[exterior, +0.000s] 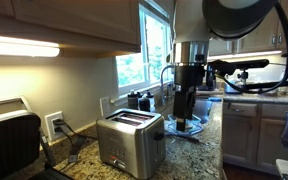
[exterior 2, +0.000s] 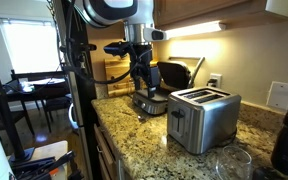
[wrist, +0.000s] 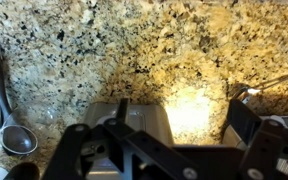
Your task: Push down the toaster lever
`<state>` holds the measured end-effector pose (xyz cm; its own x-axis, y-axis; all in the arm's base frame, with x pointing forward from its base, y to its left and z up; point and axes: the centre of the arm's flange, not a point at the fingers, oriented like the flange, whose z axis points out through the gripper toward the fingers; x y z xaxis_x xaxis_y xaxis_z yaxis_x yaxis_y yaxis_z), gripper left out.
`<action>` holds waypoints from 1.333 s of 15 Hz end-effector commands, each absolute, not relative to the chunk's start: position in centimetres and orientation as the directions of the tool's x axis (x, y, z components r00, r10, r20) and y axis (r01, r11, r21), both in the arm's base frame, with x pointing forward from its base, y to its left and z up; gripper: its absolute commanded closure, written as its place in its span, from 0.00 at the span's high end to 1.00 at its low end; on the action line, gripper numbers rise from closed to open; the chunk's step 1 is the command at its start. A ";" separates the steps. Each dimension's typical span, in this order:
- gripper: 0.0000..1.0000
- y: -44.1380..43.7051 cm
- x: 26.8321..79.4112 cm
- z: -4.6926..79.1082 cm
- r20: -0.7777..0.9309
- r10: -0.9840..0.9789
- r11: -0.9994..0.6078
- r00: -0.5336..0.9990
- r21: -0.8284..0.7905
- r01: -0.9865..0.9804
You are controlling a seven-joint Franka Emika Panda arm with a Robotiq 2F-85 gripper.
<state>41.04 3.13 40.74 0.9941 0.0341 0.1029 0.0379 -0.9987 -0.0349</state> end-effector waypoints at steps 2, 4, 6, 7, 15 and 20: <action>1.00 3.1 41.3 40.5 0.119 0.034 -0.999 0.992 -0.026 0.038; 1.00 3.1 41.7 40.6 0.142 0.054 -0.998 0.988 -0.023 0.058; 1.00 3.2 42.4 40.8 0.164 0.061 -0.998 0.985 -0.022 0.065; 1.00 3.1 43.0 40.7 0.174 0.062 -0.998 0.983 -0.016 0.066; 0.62 1.9 46.5 38.7 0.173 0.047 -0.999 0.984 0.001 0.047; 0.29 -0.4 48.2 38.5 0.189 0.021 -1.000 0.982 0.009 0.020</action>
<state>46.97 1.32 38.54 0.9867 0.0306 0.1595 0.0321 -0.9995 -0.0067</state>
